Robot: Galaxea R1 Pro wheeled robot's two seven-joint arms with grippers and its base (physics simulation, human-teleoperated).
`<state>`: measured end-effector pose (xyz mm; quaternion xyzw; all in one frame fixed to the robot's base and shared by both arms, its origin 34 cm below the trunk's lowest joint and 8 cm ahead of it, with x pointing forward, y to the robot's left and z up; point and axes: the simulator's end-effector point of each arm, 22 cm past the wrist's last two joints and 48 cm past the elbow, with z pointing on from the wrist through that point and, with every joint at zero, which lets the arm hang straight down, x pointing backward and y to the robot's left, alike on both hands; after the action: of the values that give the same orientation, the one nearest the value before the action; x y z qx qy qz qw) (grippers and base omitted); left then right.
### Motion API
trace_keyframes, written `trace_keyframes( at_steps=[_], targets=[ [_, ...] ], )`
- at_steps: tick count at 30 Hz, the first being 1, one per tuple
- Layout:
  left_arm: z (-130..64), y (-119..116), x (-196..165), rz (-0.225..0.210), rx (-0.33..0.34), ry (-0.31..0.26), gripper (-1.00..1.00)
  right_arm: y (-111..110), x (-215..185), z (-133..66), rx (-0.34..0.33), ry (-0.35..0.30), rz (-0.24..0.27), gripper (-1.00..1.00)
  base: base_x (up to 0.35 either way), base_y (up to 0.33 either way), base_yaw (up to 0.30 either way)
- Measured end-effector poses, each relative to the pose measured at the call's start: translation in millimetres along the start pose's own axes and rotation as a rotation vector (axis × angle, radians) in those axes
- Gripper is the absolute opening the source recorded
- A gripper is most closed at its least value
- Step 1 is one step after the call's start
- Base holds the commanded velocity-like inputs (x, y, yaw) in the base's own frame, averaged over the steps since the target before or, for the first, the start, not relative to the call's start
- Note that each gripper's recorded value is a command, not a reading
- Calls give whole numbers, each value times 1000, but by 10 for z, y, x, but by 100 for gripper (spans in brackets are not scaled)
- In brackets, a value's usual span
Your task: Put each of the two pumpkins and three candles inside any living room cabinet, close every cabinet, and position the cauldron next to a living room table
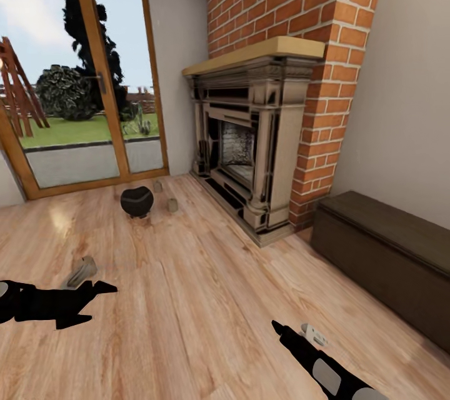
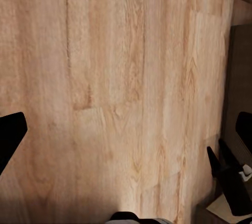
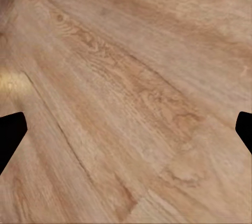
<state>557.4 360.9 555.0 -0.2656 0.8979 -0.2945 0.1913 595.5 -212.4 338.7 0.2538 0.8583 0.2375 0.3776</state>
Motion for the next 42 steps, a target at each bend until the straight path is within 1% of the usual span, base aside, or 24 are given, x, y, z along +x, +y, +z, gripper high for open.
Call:
trace_keyframes(
  at_steps=[16,24,30,33,42],
  targets=[
    [4,-5,2,0,2,1,100,0,-1,1,0,-1,0,100,143,142,288],
    [5,-4,4,0,1,1,100,-11,-30,-2,2,-16,-8,100,107,9,288],
    [6,-4,4,-1,1,0,100,22,10,4,-2,-6,-44,100,248,-44,288],
    [8,-4,8,-1,1,1,100,60,43,12,-7,-1,-47,100,282,-101,288],
    [7,-6,7,0,2,1,100,71,52,14,-9,0,-46,100,285,-27,288]
  ],
)
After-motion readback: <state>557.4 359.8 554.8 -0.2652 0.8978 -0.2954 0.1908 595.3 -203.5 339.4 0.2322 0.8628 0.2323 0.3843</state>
